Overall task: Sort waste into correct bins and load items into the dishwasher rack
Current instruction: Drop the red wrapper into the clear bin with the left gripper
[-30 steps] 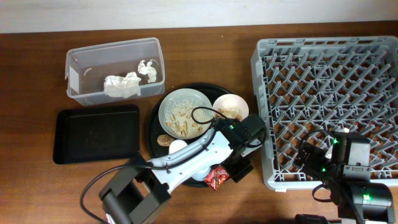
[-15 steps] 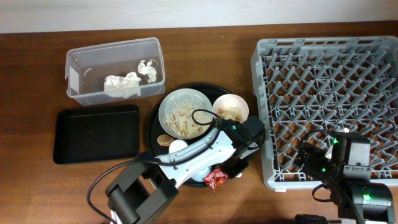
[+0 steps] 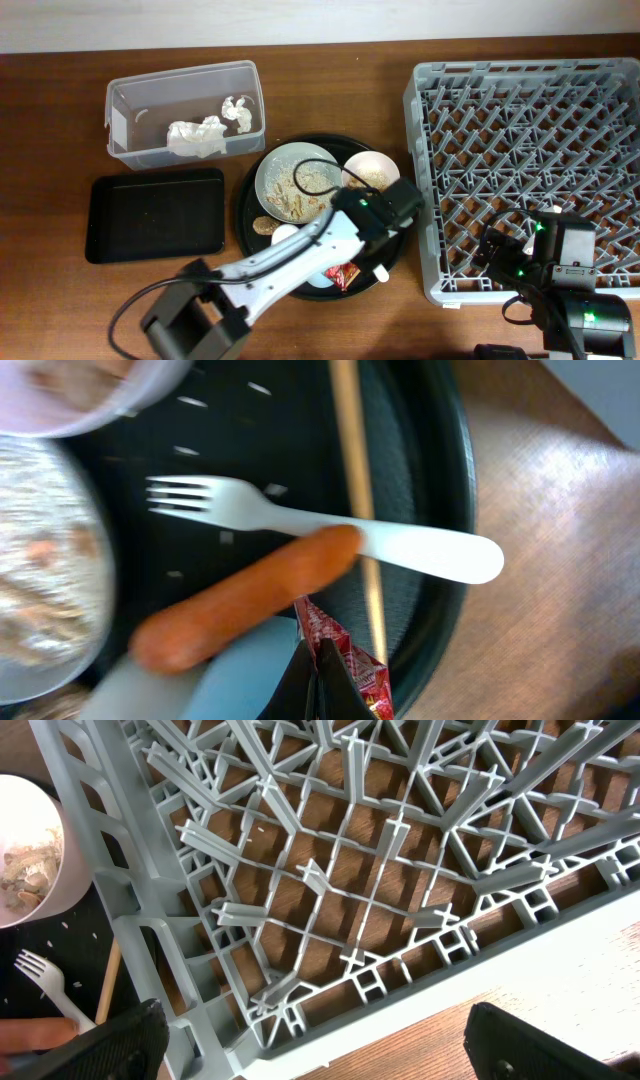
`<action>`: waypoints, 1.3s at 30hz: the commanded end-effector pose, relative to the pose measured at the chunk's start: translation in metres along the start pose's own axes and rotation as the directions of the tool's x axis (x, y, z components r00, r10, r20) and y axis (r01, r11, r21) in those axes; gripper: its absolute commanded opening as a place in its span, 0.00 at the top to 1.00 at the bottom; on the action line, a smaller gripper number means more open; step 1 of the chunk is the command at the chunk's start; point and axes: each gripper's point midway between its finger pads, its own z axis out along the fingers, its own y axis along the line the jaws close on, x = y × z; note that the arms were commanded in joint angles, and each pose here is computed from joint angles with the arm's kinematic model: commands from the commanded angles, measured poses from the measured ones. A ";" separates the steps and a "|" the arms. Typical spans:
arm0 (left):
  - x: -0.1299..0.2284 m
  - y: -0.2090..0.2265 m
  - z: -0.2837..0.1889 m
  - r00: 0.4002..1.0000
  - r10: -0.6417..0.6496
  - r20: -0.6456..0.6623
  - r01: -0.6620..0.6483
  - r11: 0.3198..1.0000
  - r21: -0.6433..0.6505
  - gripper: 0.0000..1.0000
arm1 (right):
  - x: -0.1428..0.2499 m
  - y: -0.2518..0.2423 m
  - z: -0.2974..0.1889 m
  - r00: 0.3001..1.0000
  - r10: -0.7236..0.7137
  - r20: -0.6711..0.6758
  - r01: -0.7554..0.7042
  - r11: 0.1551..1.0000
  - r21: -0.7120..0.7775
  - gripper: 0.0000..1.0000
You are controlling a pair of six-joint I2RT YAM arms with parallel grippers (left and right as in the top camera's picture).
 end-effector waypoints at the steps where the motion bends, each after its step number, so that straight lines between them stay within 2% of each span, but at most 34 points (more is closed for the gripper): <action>1: -0.016 0.042 -0.040 0.988 -0.081 0.131 0.088 0.995 -0.054 1.00 | -0.006 0.000 -0.005 1.000 0.011 0.026 -0.011 1.000 0.004 0.02; 5: -0.024 0.113 -0.069 0.938 -0.215 0.270 0.255 0.959 -0.123 0.99 | -0.006 0.000 -0.005 1.000 0.010 0.027 -0.010 1.000 0.004 0.02; 8: -0.030 0.174 -0.088 0.860 -0.318 0.398 0.399 0.907 -0.137 1.00 | -0.006 0.000 -0.005 1.000 0.010 0.027 -0.010 1.000 0.004 0.02; 11: -0.024 0.244 -0.103 0.758 -0.405 0.511 0.543 0.826 -0.152 1.00 | -0.006 0.000 -0.005 1.000 0.010 0.027 -0.010 1.000 0.004 0.02; 13: -0.013 0.301 -0.121 0.659 -0.441 0.610 0.647 0.746 -0.159 1.00 | -0.006 0.000 -0.005 1.000 0.010 0.027 -0.010 1.000 0.004 0.02; 14: -0.003 0.339 -0.135 0.586 -0.446 0.677 0.708 0.687 -0.161 1.00 | -0.006 0.000 -0.005 1.000 0.010 0.026 -0.010 1.000 0.004 0.02; 16: 0.016 0.380 -0.146 0.514 -0.447 0.732 0.770 0.616 -0.165 1.00 | -0.006 0.000 -0.005 1.000 0.010 0.026 -0.010 1.000 0.004 0.01; 18: 0.035 0.413 -0.138 0.476 -0.464 0.747 0.811 0.559 -0.170 1.00 | -0.006 0.000 -0.005 1.000 0.010 0.026 -0.010 1.000 0.004 0.02; 20: 0.053 0.439 -0.109 0.467 -0.502 0.728 0.837 0.516 -0.181 0.99 | -0.006 0.000 -0.005 1.000 0.010 0.026 -0.010 1.000 0.004 0.02; 21: 0.058 0.444 -0.095 0.472 -0.522 0.711 0.840 0.511 -0.182 0.98 | -0.006 0.000 -0.005 1.000 0.010 0.026 -0.010 1.000 0.004 0.02; 22: 0.062 0.447 -0.082 0.478 -0.541 0.692 0.842 0.507 -0.185 0.87 | -0.006 0.000 -0.005 1.000 0.010 0.027 -0.010 1.000 0.004 0.02; 24: 0.064 0.447 -0.072 0.485 -0.553 0.677 0.841 0.508 -0.187 0.79 | -0.006 0.000 -0.005 1.000 0.010 0.026 -0.010 1.000 0.004 0.02; 25: 0.064 0.447 -0.071 0.485 -0.553 0.677 0.841 0.508 -0.188 0.64 | -0.006 0.000 -0.005 1.000 0.010 0.026 -0.010 1.000 0.004 0.02; 26: 0.064 0.447 -0.072 0.485 -0.553 0.677 0.841 0.508 -0.188 0.54 | -0.006 0.000 -0.005 1.000 0.010 0.026 -0.010 1.000 0.003 0.02; 27: 0.065 0.445 -0.073 0.487 -0.557 0.672 0.840 0.508 -0.188 0.37 | -0.005 0.003 -0.005 1.000 0.010 0.021 -0.010 1.000 -0.011 0.02; 29: 0.069 0.439 -0.089 0.488 -0.557 0.672 0.840 0.508 -0.189 0.20 | -0.006 0.009 -0.005 1.000 0.011 0.022 -0.010 0.999 -0.044 0.02; 31: 0.085 0.408 -0.102 0.518 -0.608 0.601 0.828 0.533 -0.175 0.04 | -0.004 0.019 -0.006 1.000 -0.013 0.007 0.014 0.995 -0.102 0.02; 32: 0.097 0.378 -0.104 0.547 -0.657 0.519 0.813 0.565 -0.141 0.01 | -0.003 0.029 -0.007 0.999 -0.050 0.004 0.050 0.986 -0.161 0.02; 33: 0.110 0.358 -0.105 0.553 -0.699 0.453 0.817 0.563 -0.128 0.01 | -0.003 0.037 -0.010 0.998 -0.060 0.002 0.059 0.977 -0.203 0.02; 36: 0.163 0.289 -0.109 0.447 -0.870 0.210 0.895 0.433 -0.108 0.01 | -0.008 0.054 -0.029 0.988 -0.155 0.013 0.152 0.946 -0.288 0.02; 39: 0.190 0.247 -0.115 0.429 -0.902 0.052 0.899 0.421 -0.117 0.01 | -0.017 0.062 -0.047 0.971 -0.236 -0.035 0.214 0.926 -0.310 0.02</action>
